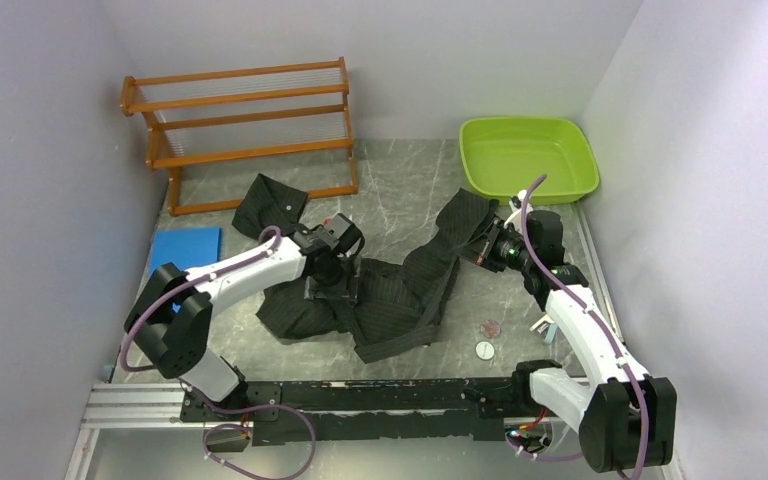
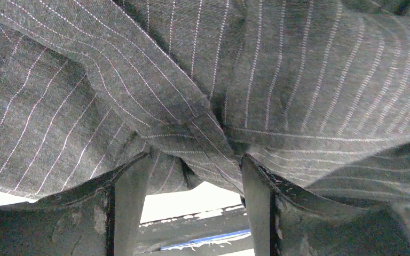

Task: Pin the brooch onto the clothing
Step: Flatten out the clothes at the center of the board.

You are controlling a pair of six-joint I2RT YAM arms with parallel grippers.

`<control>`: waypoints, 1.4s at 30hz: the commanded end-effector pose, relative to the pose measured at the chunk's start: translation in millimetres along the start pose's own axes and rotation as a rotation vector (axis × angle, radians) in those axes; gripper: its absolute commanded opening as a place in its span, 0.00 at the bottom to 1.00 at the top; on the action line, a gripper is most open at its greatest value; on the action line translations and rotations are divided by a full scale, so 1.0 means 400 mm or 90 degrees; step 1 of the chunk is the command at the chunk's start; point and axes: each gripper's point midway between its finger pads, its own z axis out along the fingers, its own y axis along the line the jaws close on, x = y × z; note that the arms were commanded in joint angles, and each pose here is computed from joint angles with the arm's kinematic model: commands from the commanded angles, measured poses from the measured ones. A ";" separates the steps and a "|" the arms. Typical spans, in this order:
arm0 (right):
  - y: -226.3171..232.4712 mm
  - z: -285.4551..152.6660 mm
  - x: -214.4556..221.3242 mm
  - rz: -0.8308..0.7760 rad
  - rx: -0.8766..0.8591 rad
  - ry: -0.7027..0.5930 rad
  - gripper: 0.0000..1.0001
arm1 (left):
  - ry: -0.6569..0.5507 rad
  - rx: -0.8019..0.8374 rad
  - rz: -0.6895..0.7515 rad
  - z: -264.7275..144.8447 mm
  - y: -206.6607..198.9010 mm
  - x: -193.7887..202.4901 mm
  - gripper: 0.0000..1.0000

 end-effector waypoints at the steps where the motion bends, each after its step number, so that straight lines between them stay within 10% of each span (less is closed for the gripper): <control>1: 0.025 -0.011 -0.022 -0.012 -0.016 -0.016 0.00 | -0.009 -0.038 0.001 0.015 0.007 -0.011 0.68; 6: 0.034 -0.017 -0.025 -0.013 -0.020 -0.017 0.00 | -0.013 -0.040 0.003 0.023 0.004 -0.018 0.54; 14: 0.086 -0.039 -0.053 -0.020 -0.052 -0.030 0.00 | -0.072 -0.043 -0.005 -0.034 0.018 -0.044 0.03; 21: 0.238 -0.120 -0.120 -0.068 -0.166 -0.082 0.00 | -0.247 -0.034 -0.041 -0.223 0.039 -0.140 0.03; 31: 0.574 -0.444 -0.253 -0.216 -0.385 -0.332 0.00 | -0.649 0.167 -0.021 -0.777 0.006 -0.277 0.03; 42: 0.774 -0.744 -0.259 -0.317 -0.514 -0.508 0.00 | -0.790 0.440 0.098 -1.196 -0.109 -0.221 0.03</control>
